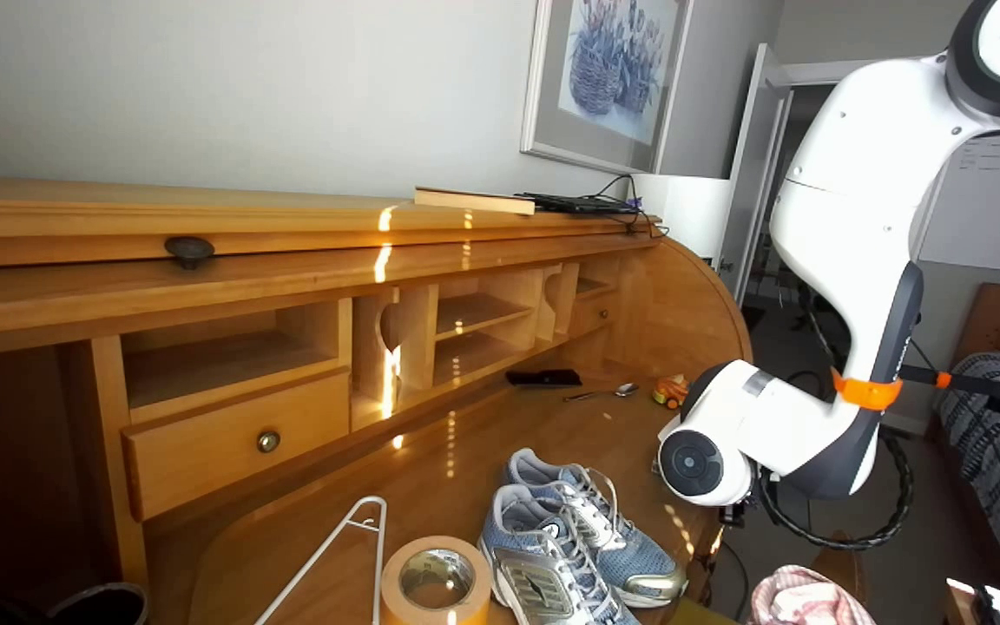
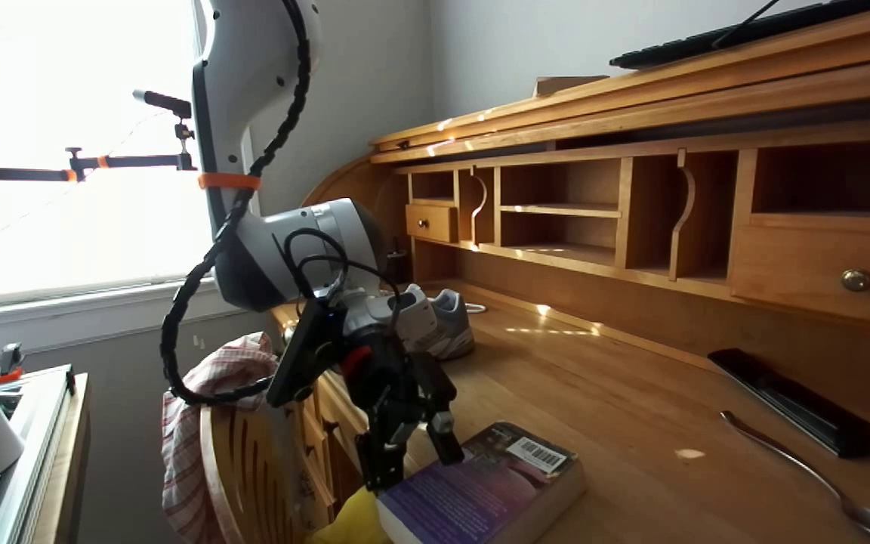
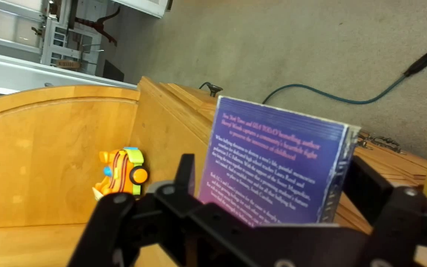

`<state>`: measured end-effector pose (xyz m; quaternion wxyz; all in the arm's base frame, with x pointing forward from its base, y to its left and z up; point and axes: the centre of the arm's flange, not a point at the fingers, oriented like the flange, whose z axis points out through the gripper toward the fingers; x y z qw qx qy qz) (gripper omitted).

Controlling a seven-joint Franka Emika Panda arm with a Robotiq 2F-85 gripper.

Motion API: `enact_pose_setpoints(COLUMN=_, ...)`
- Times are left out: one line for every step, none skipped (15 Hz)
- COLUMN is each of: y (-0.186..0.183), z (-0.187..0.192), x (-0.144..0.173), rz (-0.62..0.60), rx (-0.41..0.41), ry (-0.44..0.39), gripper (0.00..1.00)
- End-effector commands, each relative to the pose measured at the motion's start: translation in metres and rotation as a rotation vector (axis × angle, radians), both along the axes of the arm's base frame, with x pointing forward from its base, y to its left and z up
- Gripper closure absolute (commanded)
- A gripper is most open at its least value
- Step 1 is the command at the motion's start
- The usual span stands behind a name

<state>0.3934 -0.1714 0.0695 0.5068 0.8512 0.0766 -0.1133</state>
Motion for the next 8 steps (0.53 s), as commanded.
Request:
enact_pose_setpoints(y=-0.007, z=-0.012, x=0.001, rz=0.016, rx=-0.057, ry=0.001, gripper=0.00)
enact_pose_setpoints(y=-0.009, z=-0.015, x=0.002, rz=0.018, rx=-0.066, ry=0.009, gripper=0.00)
enact_pose_setpoints(y=-0.011, z=-0.017, x=0.002, rz=0.019, rx=-0.070, ry=0.016, gripper=0.00)
enact_pose_setpoints(y=-0.014, z=-0.021, x=0.003, rz=0.016, rx=-0.078, ry=0.028, gripper=0.00)
enact_pose_setpoints(y=-0.017, z=-0.024, x=0.004, rz=0.010, rx=-0.085, ry=0.035, gripper=0.00)
enact_pose_setpoints(y=-0.020, z=-0.028, x=0.005, rz=0.004, rx=-0.089, ry=0.040, gripper=0.00)
enact_pose_setpoints(y=-0.022, z=-0.032, x=0.006, rz=0.002, rx=-0.092, ry=0.046, gripper=0.00)
enact_pose_setpoints(y=-0.024, z=-0.035, x=0.006, rz=-0.002, rx=-0.096, ry=0.048, gripper=0.00)
